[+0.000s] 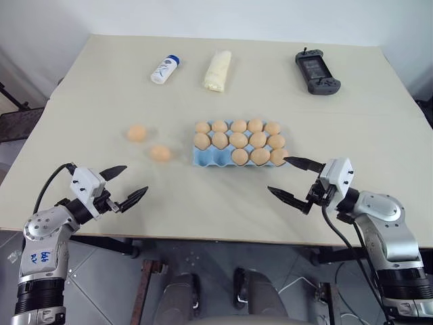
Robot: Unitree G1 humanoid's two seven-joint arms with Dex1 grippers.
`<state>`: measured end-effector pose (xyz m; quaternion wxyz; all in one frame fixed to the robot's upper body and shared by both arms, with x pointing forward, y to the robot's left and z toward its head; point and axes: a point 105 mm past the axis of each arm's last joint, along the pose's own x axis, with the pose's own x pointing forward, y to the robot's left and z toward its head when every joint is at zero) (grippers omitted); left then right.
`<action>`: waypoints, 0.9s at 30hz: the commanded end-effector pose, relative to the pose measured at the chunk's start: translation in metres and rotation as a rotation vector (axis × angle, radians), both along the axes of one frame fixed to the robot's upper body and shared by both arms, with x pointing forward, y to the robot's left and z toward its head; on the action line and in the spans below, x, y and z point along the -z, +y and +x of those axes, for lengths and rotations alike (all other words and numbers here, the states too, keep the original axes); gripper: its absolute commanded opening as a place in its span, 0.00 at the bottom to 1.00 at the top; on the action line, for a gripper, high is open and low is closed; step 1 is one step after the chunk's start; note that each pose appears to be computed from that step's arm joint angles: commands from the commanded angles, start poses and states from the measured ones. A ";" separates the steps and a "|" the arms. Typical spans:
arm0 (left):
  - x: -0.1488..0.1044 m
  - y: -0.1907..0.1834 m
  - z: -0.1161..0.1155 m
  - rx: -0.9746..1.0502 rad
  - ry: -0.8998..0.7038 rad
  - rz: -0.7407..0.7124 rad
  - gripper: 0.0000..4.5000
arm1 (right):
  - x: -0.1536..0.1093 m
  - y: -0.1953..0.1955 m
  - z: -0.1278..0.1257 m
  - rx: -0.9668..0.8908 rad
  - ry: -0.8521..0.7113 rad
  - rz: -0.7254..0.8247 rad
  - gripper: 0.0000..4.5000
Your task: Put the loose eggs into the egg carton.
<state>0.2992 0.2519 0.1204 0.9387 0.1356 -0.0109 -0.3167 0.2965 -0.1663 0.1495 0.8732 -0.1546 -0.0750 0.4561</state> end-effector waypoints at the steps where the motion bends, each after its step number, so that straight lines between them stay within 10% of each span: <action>1: -0.014 -0.007 0.011 -0.023 -0.070 -0.013 0.99 | -0.007 0.002 0.000 -0.016 -0.045 0.003 1.00; 20: -0.006 -0.054 0.079 0.028 0.001 -0.047 0.99 | -0.008 0.005 0.000 0.009 -0.066 0.001 1.00; 27: -0.001 -0.060 0.090 0.009 0.014 -0.076 0.56 | -0.008 0.008 -0.001 0.016 -0.065 0.011 1.00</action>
